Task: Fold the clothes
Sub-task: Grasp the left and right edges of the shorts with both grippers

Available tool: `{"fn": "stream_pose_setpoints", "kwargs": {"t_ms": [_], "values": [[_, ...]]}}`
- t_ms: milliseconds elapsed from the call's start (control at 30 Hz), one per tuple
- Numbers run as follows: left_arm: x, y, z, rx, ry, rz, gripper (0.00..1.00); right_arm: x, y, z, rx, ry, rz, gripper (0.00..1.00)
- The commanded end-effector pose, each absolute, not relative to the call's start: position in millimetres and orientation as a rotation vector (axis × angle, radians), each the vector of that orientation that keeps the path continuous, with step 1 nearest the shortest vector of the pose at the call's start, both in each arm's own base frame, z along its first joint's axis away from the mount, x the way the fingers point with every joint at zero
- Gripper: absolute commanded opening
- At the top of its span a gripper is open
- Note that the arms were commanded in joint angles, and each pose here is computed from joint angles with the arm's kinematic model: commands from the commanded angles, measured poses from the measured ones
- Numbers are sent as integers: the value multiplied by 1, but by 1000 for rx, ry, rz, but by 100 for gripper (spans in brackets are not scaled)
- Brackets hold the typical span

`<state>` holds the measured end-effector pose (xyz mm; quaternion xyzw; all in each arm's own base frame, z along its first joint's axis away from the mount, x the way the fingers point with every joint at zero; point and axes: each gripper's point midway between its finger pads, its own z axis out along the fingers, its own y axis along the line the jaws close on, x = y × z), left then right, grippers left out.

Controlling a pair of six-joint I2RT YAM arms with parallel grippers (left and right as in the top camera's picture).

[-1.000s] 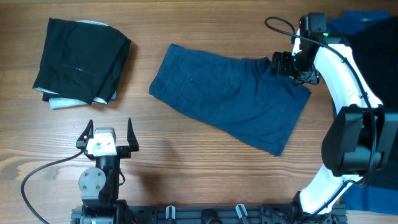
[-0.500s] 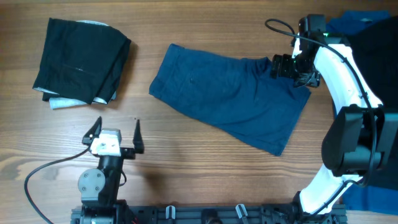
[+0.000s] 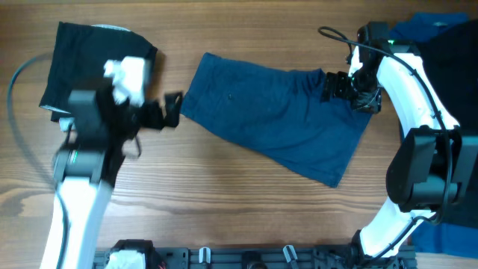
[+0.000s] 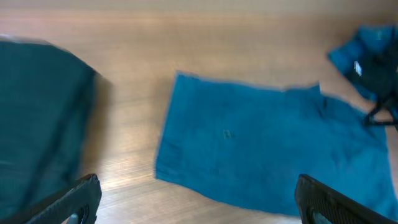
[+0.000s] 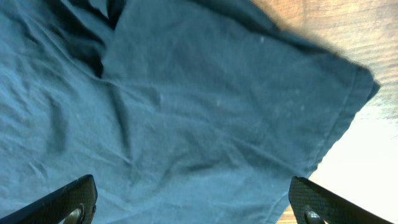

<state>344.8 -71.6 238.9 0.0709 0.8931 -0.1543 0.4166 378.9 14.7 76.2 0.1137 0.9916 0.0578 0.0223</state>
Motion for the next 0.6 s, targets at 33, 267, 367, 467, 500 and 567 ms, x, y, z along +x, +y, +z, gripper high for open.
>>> {"fn": "stream_pose_setpoints", "kwargs": {"t_ms": [33,267,367,467,500,567], "values": [[382,-127,200,312,2336,-607,100,355,23,65,456,3135,246,99],[406,-145,118,327,2480,-642,89,316,32,27,557,3233,317,93],[413,-137,81,295,2558,-580,84,306,36,20,573,3254,346,79],[414,-138,66,291,2583,-582,74,295,42,12,586,3277,405,62],[415,-138,61,290,2590,-580,71,292,42,9,588,3283,402,64],[419,-133,51,278,2603,-538,66,284,39,1,592,3299,368,67]]}}
